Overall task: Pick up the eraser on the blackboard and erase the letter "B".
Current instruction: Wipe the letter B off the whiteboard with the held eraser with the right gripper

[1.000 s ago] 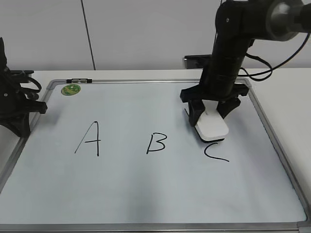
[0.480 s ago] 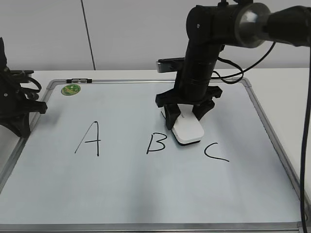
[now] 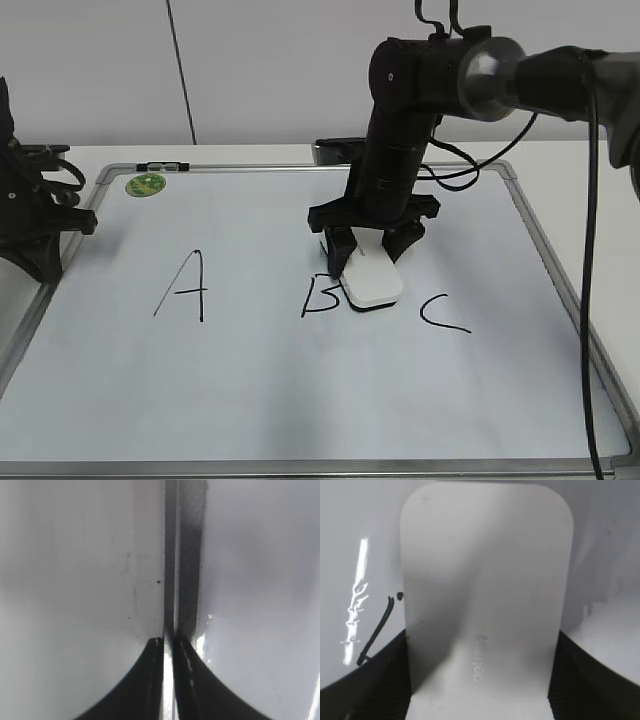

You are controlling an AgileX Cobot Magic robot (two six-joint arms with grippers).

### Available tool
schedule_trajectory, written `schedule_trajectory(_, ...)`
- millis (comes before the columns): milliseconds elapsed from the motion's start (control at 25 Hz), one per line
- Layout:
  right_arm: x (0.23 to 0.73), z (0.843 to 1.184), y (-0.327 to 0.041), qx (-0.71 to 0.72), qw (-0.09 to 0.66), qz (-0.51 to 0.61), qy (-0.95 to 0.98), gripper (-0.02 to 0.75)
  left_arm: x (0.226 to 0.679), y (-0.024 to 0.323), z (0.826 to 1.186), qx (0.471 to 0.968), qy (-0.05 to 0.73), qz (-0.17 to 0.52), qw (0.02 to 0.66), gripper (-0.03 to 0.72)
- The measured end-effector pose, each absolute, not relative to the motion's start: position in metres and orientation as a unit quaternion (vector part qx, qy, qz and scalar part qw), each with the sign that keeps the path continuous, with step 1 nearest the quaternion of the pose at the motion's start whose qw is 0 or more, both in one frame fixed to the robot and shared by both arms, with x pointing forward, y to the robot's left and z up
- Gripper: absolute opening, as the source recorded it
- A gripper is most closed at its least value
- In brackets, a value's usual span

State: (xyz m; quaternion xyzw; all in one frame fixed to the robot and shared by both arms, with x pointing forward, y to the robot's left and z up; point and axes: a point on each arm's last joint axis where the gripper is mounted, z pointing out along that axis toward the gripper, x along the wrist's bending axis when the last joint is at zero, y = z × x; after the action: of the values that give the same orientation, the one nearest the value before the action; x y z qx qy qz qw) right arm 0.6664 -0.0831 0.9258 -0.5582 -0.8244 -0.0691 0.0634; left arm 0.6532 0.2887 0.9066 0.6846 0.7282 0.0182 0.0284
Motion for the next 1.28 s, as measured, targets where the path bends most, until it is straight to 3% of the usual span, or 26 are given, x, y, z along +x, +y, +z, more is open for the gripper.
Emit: schedule_trajectory(1280,0.609,0.921,0.009,-0.470,0.084,-0.067,-0.876,0.523,0.653,0.289,0.907,0.685,0.728,0.018,0.028,0.039)
